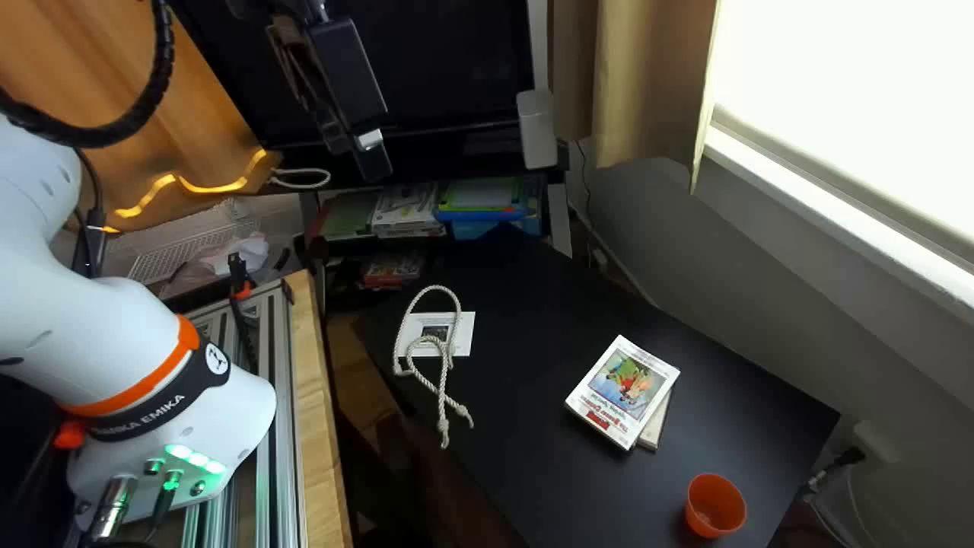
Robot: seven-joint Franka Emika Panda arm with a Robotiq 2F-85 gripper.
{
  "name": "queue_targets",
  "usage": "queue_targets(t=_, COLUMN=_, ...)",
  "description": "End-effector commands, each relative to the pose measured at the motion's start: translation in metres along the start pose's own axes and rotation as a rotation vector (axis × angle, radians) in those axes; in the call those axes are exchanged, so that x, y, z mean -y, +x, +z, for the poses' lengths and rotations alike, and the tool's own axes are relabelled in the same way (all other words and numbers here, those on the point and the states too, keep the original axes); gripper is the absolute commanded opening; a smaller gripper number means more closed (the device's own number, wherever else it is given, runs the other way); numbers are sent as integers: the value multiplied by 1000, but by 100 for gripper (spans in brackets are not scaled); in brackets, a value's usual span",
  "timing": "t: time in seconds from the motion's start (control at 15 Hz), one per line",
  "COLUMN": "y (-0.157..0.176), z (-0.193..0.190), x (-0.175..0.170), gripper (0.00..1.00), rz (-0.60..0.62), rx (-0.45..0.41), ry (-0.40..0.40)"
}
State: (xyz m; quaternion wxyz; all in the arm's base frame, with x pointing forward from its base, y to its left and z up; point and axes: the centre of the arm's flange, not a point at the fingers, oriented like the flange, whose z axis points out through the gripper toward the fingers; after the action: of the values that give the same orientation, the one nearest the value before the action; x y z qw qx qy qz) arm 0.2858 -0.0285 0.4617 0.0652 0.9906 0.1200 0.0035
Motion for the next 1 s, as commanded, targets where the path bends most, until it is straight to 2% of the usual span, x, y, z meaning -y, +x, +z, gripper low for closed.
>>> queue_targets(t=0.0, y=0, z=1, x=0, gripper=100, rz=0, rx=1, ry=0)
queue_targets(t=0.27, y=0, z=1, x=0, gripper=100, rz=0, rx=3, ry=1)
queue_targets(t=0.33, y=5, z=14, x=-14, gripper=100, rz=-9, rx=44, ry=70)
queue_targets(t=0.73, y=24, z=85, x=-74, gripper=100, rz=-44, rx=75, ry=348)
queue_targets(t=0.93, y=46, z=125, x=-89, gripper=100, rz=-11, rx=116, ry=416)
